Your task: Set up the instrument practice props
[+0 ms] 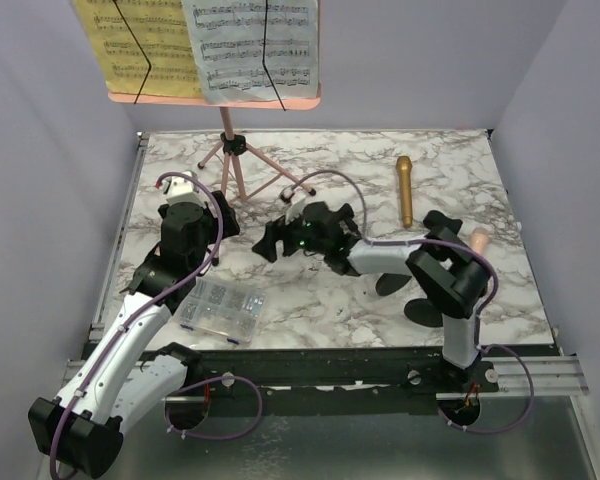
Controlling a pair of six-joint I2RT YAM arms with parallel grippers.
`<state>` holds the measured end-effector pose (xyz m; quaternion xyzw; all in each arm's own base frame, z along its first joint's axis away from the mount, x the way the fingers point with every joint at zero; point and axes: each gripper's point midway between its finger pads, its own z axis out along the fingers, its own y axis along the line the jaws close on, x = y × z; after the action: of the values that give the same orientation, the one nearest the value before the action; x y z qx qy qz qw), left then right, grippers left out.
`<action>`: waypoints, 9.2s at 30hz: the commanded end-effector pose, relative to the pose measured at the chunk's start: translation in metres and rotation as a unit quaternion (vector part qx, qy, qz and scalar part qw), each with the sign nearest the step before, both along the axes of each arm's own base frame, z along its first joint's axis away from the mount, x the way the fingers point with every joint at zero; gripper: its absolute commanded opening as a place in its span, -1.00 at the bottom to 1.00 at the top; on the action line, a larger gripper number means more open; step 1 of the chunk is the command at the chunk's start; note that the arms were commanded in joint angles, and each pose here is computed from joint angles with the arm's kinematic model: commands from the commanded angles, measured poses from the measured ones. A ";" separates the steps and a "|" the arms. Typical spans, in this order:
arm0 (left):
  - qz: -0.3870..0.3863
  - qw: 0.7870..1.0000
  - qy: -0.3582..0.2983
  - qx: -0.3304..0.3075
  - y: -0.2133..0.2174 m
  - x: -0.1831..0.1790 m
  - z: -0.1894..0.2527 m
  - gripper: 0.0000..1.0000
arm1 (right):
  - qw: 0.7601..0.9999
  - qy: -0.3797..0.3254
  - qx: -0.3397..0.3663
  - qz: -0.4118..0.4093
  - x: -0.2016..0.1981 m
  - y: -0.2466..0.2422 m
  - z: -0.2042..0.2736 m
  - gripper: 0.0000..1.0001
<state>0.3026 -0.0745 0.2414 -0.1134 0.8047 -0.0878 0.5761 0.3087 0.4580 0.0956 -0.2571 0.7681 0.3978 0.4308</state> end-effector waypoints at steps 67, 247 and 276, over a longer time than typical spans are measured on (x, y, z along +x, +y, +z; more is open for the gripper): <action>0.130 0.970 0.196 -0.067 0.109 0.128 -0.110 0.86 | 0.986 -0.113 0.067 0.099 0.141 0.025 0.070 -0.86; -0.263 0.959 -0.103 -0.024 -0.160 0.007 0.070 0.83 | 0.889 0.273 -0.055 -0.363 -0.007 -0.316 -0.034 0.99; -0.163 0.976 0.071 -0.125 -0.161 0.053 -0.029 0.98 | 0.869 0.122 -0.121 -0.465 -0.012 -0.384 0.041 0.99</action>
<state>0.3484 -0.2257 0.2025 -0.0167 0.8326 -0.2009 0.5159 0.2843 0.1208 0.1307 0.0703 0.8899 0.2017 0.4032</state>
